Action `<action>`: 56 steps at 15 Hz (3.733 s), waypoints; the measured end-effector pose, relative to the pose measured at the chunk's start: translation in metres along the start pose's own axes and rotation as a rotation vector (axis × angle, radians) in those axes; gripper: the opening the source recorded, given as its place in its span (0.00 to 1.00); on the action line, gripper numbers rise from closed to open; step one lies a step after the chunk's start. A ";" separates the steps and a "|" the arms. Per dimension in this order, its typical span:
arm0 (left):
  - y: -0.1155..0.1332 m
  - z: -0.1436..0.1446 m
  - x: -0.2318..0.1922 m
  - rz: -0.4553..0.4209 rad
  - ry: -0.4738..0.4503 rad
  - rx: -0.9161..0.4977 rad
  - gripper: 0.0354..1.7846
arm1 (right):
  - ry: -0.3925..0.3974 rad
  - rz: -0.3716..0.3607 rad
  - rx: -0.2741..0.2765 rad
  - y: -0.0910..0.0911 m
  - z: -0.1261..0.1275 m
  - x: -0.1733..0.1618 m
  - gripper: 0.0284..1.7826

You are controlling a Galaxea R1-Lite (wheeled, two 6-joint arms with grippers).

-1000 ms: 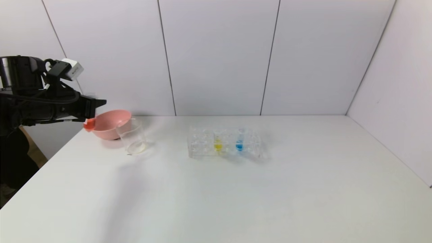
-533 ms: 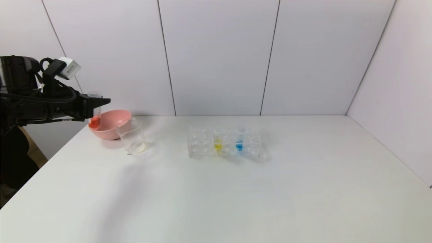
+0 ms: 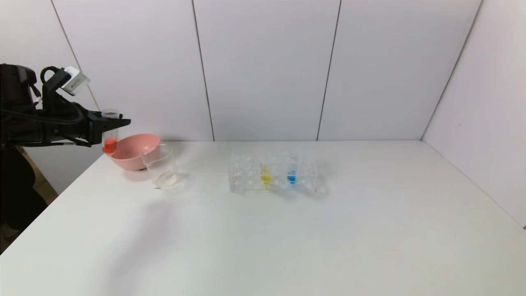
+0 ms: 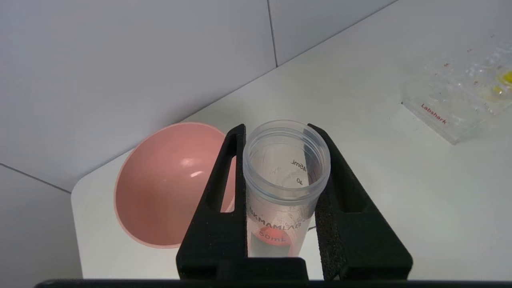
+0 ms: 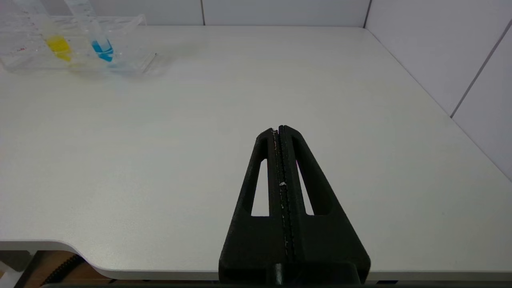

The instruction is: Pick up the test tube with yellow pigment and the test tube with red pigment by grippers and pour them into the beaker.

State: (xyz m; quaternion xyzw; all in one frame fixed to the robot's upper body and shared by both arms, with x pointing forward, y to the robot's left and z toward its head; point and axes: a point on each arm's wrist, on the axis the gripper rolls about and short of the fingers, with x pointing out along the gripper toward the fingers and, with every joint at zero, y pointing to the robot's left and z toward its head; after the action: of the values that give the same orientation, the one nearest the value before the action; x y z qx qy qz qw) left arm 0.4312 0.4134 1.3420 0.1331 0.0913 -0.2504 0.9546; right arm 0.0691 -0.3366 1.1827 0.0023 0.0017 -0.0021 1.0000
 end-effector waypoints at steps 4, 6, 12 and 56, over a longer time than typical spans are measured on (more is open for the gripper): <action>0.015 -0.002 0.003 -0.082 0.054 0.140 0.26 | 0.000 0.000 0.000 0.000 0.000 0.000 0.05; 0.020 -0.003 0.005 -0.120 0.076 0.193 0.26 | 0.000 0.000 0.000 0.000 0.000 0.000 0.05; 0.028 0.001 0.009 -0.159 0.108 0.294 0.26 | 0.000 0.000 0.000 0.000 0.000 0.000 0.05; 0.032 0.009 0.075 -0.218 0.263 0.983 0.26 | 0.000 0.000 0.000 0.000 0.000 0.000 0.05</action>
State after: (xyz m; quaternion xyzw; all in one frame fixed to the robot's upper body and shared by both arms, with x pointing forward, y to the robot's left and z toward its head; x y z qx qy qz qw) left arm 0.5125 0.4034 1.3387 0.5857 0.0954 -0.3430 0.7281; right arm 0.0691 -0.3366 1.1827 0.0021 0.0017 -0.0023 1.0000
